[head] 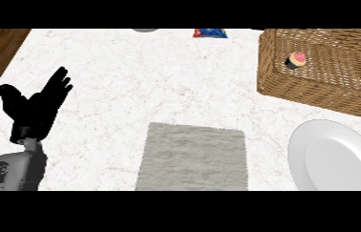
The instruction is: Pick the cupcake from the placemat and place it in the basket
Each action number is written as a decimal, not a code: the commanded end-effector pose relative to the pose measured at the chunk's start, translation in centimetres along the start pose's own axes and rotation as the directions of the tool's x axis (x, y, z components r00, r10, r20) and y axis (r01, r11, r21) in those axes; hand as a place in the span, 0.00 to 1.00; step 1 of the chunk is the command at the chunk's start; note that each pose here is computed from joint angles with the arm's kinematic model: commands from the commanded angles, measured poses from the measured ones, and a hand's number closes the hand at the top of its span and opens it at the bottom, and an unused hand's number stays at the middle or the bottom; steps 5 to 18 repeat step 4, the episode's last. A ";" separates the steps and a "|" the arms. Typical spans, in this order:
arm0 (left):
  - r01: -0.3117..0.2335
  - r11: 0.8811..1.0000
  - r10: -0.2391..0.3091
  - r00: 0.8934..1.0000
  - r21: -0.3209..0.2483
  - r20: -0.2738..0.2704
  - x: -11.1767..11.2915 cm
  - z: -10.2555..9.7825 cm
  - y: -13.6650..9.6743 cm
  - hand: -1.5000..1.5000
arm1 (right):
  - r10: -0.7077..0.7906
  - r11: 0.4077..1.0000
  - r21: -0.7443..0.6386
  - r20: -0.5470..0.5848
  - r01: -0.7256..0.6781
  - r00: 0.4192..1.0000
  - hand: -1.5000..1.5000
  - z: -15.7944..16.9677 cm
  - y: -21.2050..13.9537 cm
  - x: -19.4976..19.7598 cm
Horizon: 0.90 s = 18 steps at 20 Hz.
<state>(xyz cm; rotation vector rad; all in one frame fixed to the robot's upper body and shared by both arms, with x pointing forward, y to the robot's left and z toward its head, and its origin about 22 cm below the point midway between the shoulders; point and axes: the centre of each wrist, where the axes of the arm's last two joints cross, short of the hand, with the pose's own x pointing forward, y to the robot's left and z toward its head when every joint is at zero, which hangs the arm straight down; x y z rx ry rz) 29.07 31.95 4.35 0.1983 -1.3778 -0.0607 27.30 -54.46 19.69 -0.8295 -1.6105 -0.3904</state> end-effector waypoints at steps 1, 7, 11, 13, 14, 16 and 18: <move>0.010 1.000 -0.010 1.000 0.007 0.008 0.7 -0.6 0.8 0.50 | -0.003 0.998 0.069 -0.013 0.004 1.000 0.00 0.6 -6.6 -2.2; 0.004 1.000 -0.004 1.000 -0.010 0.012 0.5 0.9 -0.5 0.50 | 0.022 0.993 0.113 -0.034 -0.018 0.999 0.00 1.1 -10.2 -2.0; 0.004 1.000 -0.004 1.000 -0.010 0.012 0.5 0.9 -0.5 0.50 | 0.022 0.993 0.113 -0.034 -0.018 0.999 0.00 1.1 -10.2 -2.0; 0.004 1.000 -0.004 1.000 -0.010 0.012 0.5 0.9 -0.5 0.50 | 0.022 0.993 0.113 -0.034 -0.018 0.999 0.00 1.1 -10.2 -2.0; 0.004 1.000 -0.004 1.000 -0.010 0.012 0.5 0.9 -0.5 0.50 | 0.022 0.993 0.113 -0.034 -0.018 0.999 0.00 1.1 -10.2 -2.0; 0.004 1.000 -0.004 1.000 -0.010 0.012 0.5 0.9 -0.5 0.50 | 0.022 0.993 0.113 -0.034 -0.018 0.999 0.00 1.1 -10.2 -2.0; 0.004 1.000 -0.004 1.000 -0.010 0.012 0.5 0.9 -0.5 0.50 | 0.022 0.993 0.113 -0.034 -0.018 0.999 0.00 1.1 -10.2 -2.0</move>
